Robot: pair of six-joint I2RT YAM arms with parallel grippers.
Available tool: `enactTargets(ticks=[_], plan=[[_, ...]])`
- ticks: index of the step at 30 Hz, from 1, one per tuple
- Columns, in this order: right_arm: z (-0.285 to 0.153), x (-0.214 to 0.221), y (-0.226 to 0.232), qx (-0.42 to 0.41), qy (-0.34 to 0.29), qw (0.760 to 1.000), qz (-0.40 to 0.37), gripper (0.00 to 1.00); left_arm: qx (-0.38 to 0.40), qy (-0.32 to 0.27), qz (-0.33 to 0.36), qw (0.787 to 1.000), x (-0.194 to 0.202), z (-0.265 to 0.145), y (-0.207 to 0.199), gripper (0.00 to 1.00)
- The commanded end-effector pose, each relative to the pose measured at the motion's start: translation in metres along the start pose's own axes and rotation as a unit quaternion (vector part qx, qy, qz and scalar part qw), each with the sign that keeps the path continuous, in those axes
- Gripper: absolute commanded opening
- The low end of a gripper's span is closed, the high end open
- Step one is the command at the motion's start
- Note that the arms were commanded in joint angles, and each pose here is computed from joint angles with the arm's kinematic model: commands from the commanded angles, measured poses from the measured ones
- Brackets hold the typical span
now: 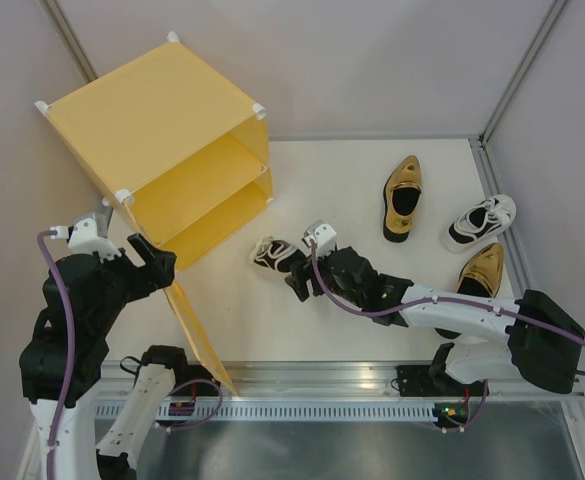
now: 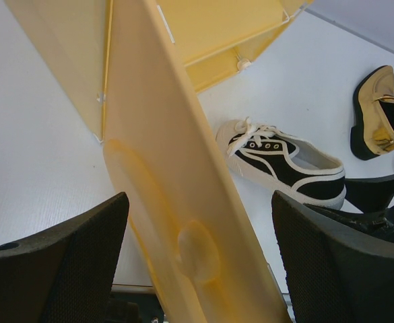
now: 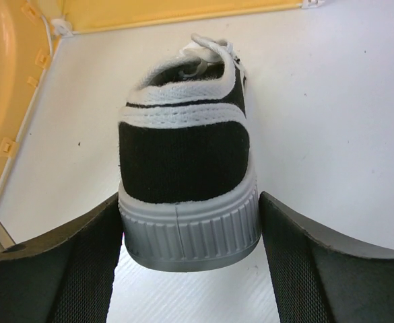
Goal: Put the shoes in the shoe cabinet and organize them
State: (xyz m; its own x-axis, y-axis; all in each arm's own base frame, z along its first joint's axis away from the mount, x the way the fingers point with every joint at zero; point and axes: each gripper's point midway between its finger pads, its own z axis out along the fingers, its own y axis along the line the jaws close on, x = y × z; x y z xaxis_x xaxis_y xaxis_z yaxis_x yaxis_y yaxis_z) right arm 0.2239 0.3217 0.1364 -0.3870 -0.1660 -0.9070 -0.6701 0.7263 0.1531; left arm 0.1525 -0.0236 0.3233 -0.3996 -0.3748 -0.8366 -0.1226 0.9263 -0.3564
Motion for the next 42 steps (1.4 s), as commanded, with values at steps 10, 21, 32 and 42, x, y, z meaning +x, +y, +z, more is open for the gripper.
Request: enactTargets(ticks=[10,21,32,42], plan=[[0.001,0.01,0.01,-0.031,-0.011,0.999,0.021,0.01,-0.004,0.011,0.006,1.0,0.005,0.001,0.003,0.89],[-0.002,0.111,-0.006,-0.016,0.104,0.994,0.036,0.44,0.001,0.009,0.004,1.0,0.005,0.001,0.001,0.89],[-0.019,0.061,-0.001,0.009,0.124,0.991,0.046,0.89,0.009,0.011,0.001,1.0,0.004,-0.001,-0.003,0.89],[-0.027,0.036,-0.026,0.094,0.135,0.985,0.045,0.77,0.011,0.008,0.001,1.0,0.003,-0.003,-0.004,0.89]])
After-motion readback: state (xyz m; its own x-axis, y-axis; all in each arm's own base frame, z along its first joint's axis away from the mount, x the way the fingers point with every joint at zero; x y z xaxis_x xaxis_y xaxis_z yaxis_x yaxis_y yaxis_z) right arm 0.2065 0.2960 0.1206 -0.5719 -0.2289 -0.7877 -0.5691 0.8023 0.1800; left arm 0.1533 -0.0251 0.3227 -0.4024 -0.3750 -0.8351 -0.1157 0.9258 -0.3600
